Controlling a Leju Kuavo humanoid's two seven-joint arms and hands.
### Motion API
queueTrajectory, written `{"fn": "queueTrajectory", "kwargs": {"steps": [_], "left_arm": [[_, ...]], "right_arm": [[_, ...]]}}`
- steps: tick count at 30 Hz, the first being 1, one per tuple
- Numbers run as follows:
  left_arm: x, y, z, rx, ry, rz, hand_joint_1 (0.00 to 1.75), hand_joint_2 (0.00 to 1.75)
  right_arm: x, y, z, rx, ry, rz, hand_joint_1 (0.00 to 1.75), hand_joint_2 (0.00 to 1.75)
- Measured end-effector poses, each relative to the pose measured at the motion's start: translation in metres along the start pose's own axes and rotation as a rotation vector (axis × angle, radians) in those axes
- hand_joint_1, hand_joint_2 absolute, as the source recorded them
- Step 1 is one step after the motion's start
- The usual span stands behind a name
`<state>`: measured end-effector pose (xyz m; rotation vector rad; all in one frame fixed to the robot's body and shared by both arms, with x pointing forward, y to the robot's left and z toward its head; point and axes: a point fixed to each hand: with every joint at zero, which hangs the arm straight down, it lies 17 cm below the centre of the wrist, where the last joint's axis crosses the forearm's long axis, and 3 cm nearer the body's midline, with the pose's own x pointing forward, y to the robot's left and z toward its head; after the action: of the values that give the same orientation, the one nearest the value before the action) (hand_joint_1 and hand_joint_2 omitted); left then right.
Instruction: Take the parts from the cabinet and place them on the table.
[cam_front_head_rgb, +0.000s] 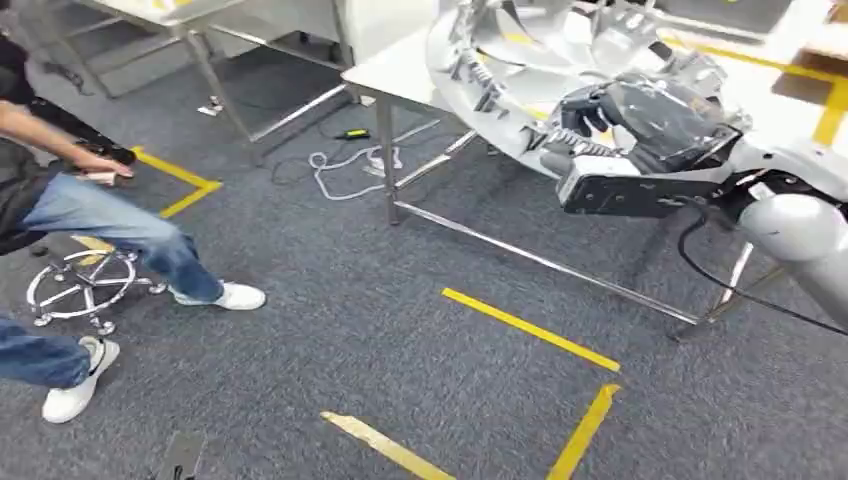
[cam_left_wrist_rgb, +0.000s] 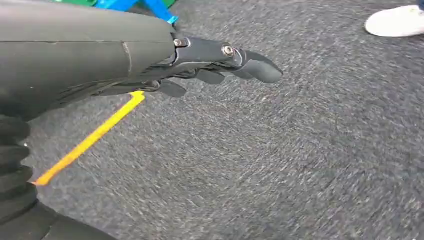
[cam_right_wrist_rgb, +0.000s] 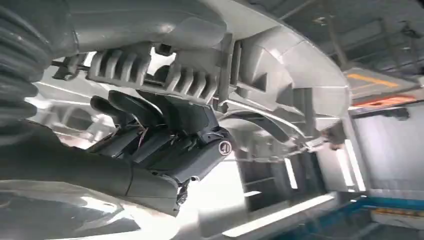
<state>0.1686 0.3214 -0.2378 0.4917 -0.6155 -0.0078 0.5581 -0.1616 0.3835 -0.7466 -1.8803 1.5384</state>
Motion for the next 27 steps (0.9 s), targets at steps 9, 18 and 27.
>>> {"fn": "queueTrajectory", "kwargs": {"steps": [9,18,27], "left_arm": [[-0.0009,-0.0002,0.0004,-0.002,0.0,-0.004,0.0,1.75],[0.0018,-0.0021,0.0003,-0.005,-0.003,-0.003,0.0,1.75],[0.0024,-0.0007,-0.0006,-0.003,-0.006,-0.007,0.0,1.75]], "right_arm": [[0.0006,0.0018,-0.0001,0.004,0.0,0.001,1.75,1.75],[-0.0042,0.0007,0.0025,0.002,0.01,-0.003,1.75,1.75],[-0.0043,0.003,0.003,0.005,0.01,-0.007,1.75,1.75]]}}
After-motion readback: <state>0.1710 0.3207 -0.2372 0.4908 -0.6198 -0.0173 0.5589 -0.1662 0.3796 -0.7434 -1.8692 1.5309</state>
